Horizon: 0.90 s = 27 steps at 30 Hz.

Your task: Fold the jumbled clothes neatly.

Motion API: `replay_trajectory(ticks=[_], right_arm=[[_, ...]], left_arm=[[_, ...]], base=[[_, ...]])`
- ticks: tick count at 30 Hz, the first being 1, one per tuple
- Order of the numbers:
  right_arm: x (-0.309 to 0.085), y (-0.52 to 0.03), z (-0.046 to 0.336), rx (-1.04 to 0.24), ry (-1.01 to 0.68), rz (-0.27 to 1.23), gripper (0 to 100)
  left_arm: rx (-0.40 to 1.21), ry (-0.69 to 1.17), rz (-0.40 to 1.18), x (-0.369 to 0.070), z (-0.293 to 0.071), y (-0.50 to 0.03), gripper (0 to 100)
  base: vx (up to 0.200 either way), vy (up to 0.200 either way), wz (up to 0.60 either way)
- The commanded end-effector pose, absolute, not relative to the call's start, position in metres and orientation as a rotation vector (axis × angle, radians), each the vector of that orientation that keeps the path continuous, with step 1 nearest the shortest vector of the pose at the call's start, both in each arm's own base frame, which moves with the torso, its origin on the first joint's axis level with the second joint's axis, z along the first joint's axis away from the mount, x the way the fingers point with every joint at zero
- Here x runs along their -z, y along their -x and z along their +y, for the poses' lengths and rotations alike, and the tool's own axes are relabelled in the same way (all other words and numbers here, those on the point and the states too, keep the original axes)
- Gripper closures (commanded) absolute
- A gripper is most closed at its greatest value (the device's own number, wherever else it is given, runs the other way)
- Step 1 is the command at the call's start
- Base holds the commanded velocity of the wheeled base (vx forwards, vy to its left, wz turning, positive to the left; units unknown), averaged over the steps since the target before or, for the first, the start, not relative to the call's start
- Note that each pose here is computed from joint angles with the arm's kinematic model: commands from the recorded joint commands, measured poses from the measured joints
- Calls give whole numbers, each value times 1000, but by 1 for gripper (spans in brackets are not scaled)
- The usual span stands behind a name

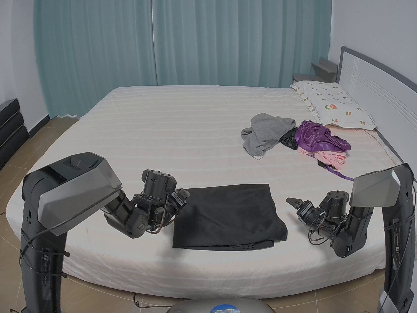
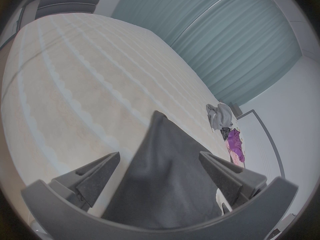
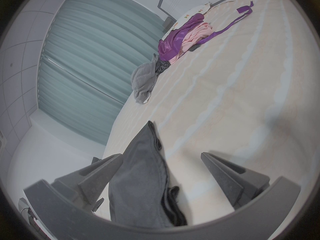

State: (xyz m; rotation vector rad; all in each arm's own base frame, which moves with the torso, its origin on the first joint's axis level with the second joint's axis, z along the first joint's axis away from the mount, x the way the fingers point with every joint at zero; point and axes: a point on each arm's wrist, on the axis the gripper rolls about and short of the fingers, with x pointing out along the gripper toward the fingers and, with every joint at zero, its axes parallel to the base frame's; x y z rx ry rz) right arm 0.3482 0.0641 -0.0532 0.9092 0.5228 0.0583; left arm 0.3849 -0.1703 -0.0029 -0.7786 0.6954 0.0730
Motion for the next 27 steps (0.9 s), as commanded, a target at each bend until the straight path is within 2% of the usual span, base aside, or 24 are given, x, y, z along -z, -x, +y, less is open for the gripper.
replay_trajectory(ticks=[1,8,15,27], right_arm=[[55,-348,65,-60,-902,527,0],[56,-348,64,-59,-894,530,0],[56,-347,66,-64,-893,532,0],[56,-347,66,-64,-893,532,0]], left_arm=[[-74,790,672,-9,-165,-386,0],[-137,787,690,-15,-142,-390,0],[-108,674,776,14,-134,-391,0],[-27,572,788,34,-141,-392,0]], base=[[0,0,0],[0,0,0],[0,0,0],[0,0,0]])
